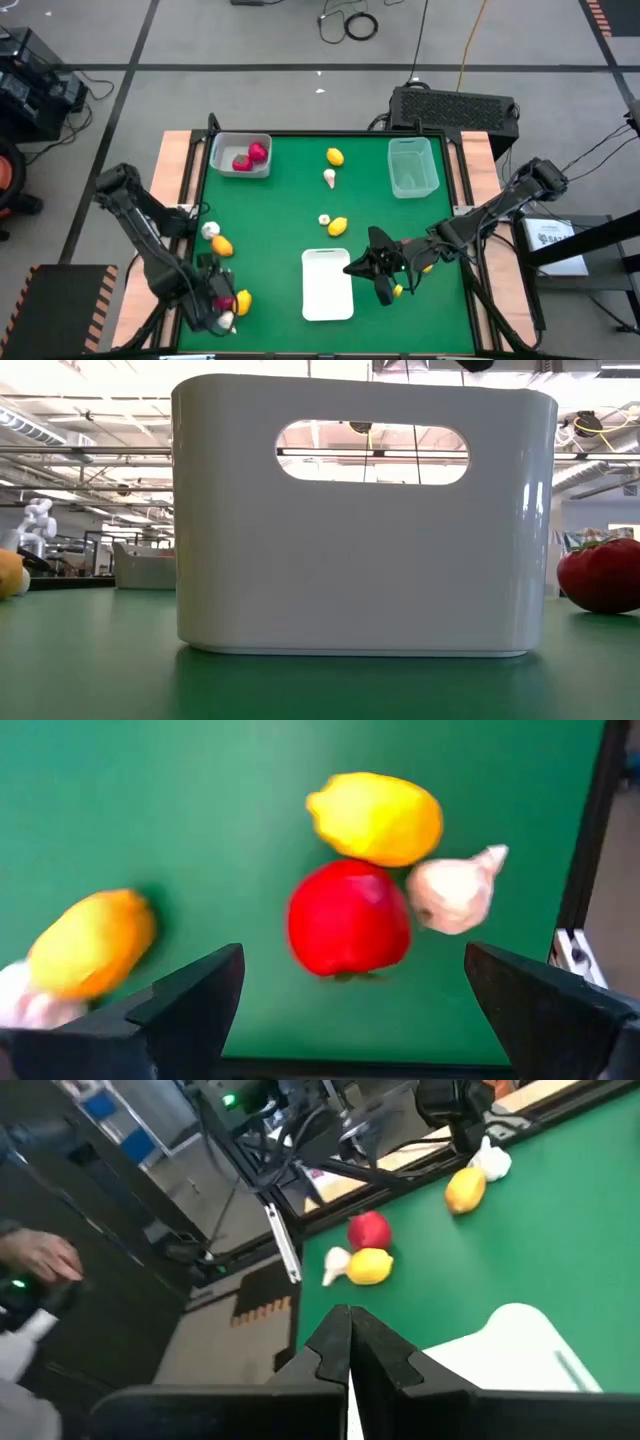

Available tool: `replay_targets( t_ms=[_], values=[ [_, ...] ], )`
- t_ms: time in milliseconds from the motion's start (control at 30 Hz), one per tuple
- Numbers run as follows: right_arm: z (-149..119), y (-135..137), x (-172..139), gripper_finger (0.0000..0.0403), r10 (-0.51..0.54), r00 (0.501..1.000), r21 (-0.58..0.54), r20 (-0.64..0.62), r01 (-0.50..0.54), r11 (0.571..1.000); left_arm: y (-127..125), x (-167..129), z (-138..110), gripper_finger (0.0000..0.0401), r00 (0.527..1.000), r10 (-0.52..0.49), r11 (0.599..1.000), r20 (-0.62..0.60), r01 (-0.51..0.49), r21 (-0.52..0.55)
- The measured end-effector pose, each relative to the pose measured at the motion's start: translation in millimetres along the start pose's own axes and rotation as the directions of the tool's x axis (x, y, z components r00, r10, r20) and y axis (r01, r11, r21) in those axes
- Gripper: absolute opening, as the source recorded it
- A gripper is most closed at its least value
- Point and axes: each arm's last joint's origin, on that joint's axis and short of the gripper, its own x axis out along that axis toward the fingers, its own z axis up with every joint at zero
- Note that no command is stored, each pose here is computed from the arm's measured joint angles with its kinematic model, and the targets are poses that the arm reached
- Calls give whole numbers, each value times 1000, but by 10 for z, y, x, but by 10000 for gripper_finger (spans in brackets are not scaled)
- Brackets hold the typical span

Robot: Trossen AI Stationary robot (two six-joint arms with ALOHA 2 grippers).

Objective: Sort produce into baskets
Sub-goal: Put the left tomato into the gray bin

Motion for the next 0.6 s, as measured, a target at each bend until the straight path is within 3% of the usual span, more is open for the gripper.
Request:
replay_targets(
  t_ms=[200, 600],
  values=[
    [4, 17, -19, 0, 47, 998, -93, -30, -50, 994, -165, 166, 20, 382, 1000, -23, 988, -11, 24, 154],
    [-51, -10, -22, 0, 33, 995, -151, -97, -47, 987, -190, 317, 53, 382, 998, 59, 964, -16, -52, 263]
  ],
)
